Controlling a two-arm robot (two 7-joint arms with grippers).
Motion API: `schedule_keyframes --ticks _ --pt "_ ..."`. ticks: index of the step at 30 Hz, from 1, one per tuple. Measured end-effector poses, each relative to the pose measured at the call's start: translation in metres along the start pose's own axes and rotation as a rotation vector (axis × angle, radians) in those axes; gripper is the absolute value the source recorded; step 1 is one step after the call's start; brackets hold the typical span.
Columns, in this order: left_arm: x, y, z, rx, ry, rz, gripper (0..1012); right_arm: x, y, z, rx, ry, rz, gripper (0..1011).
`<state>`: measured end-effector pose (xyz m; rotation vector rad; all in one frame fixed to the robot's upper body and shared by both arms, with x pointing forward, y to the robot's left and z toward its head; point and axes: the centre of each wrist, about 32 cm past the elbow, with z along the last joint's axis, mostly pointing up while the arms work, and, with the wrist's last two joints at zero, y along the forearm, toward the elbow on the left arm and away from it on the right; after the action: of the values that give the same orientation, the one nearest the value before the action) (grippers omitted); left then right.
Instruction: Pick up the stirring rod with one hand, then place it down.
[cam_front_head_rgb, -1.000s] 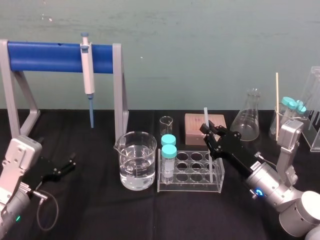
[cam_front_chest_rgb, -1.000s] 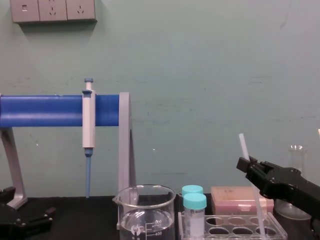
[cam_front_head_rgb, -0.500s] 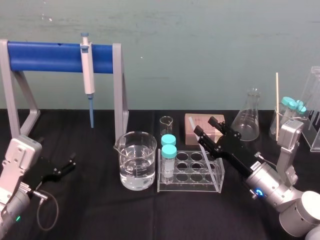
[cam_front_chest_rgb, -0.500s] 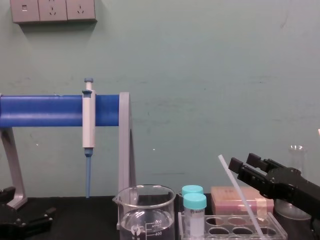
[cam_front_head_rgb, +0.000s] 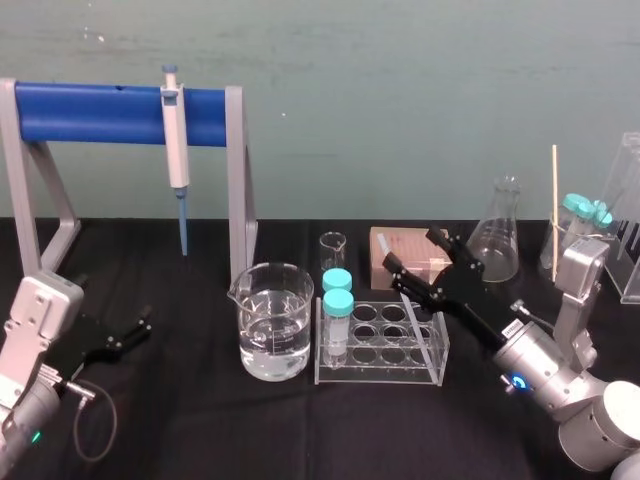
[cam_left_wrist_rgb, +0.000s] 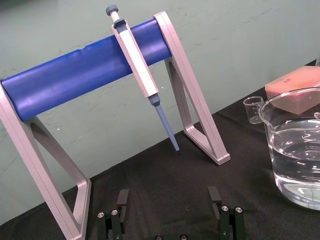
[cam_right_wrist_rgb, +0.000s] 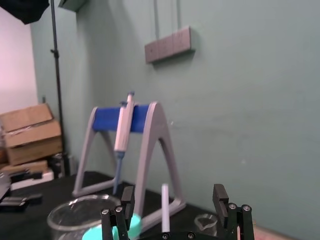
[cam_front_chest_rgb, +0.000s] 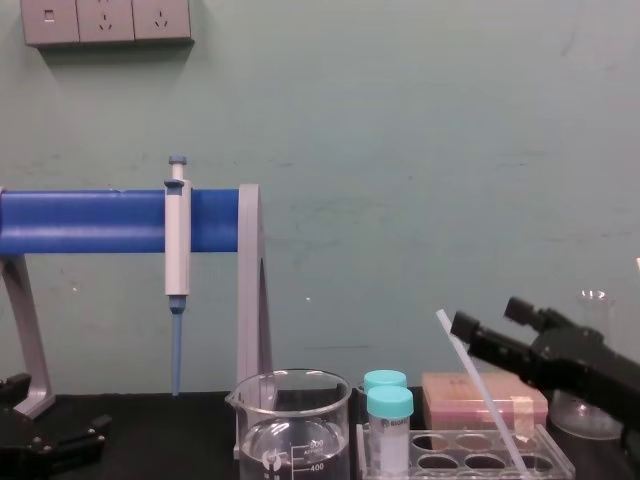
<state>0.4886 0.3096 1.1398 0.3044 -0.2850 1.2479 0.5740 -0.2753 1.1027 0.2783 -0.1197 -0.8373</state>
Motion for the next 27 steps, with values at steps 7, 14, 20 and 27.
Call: schedule_keyframes --ticks 7,14,20,27 --pt "0.0 0.0 0.0 0.0 0.0 0.0 1000 -0.007 0.0 0.017 0.082 -0.126 -0.093 1003" --pt "0.0 0.0 0.0 0.0 0.0 0.0 1000 -0.0107 -0.014 0.036 0.023 -0.22 -0.303 1003" --pt "0.0 0.0 0.0 0.0 0.0 0.0 1000 -0.0115 -0.033 0.039 -0.108 -0.21 -0.442 1003" --pt "0.0 0.0 0.0 0.0 0.0 0.0 1000 -0.015 -0.054 0.035 -0.239 -0.184 -0.515 1003"
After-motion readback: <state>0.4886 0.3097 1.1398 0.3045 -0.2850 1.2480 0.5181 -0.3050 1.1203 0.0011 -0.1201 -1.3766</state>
